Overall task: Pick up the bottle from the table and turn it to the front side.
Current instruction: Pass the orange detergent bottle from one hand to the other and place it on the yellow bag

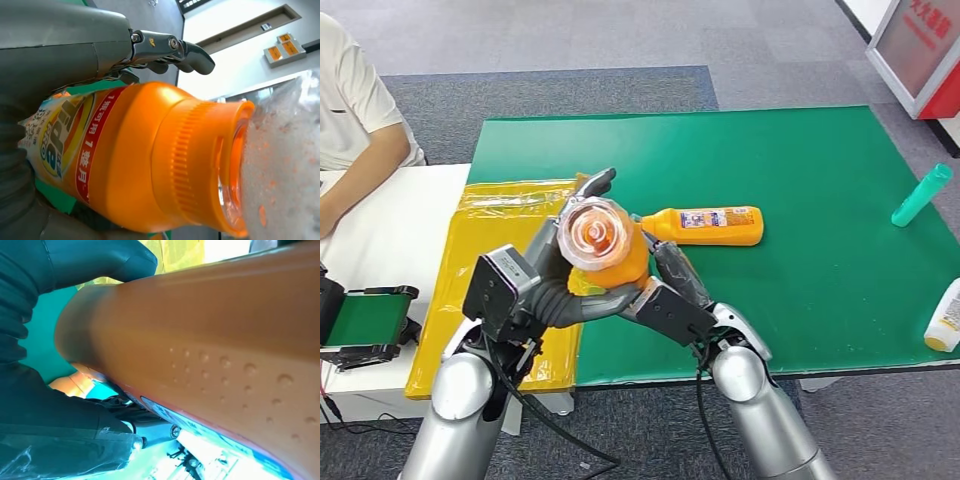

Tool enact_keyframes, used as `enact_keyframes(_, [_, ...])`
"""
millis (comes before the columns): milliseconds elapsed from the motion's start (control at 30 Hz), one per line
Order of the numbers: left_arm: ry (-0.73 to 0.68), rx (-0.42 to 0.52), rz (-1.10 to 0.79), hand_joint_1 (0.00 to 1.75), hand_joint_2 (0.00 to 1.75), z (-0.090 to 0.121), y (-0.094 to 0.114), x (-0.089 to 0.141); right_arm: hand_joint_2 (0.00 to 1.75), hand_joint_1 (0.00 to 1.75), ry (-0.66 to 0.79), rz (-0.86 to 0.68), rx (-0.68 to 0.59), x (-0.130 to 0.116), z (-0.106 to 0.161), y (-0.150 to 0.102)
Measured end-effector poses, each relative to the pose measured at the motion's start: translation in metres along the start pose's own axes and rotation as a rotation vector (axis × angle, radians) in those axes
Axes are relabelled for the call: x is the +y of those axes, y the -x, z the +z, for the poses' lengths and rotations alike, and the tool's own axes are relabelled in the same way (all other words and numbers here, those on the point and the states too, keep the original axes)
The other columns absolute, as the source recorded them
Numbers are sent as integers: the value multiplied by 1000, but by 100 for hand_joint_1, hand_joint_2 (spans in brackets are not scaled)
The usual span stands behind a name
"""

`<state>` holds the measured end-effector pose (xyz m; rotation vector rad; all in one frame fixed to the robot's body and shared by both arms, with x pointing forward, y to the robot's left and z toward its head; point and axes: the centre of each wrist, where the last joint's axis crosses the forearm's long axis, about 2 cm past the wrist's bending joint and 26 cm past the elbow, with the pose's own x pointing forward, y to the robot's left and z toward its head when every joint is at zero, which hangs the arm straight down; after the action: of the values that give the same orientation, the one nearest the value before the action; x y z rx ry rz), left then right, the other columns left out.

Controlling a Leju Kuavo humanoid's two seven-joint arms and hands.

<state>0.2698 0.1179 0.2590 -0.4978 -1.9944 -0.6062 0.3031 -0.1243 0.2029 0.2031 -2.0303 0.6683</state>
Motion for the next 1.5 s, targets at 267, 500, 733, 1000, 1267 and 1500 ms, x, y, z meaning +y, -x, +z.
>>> enact_keyframes(267, [0,4,0,175,175,1,1,0,175,175,3,-1,4,0,1,1])
enact_keyframes(500, [-2,5,-1,175,175,1,1,0,175,175,-3,-5,5,2,3,1])
enact_keyframes(733, [-3,6,1,175,175,2,2,1,175,175,-5,-6,4,2,3,1])
enact_keyframes(1000, [-15,10,-4,175,175,4,3,3,175,0,-1,-20,10,3,3,0])
enact_keyframes(1267, [-60,34,-57,175,175,9,7,6,175,0,25,-33,11,-2,3,-1])
enact_keyframes(1500, [-125,70,-268,175,175,11,8,12,175,0,36,-31,6,-3,7,-4])
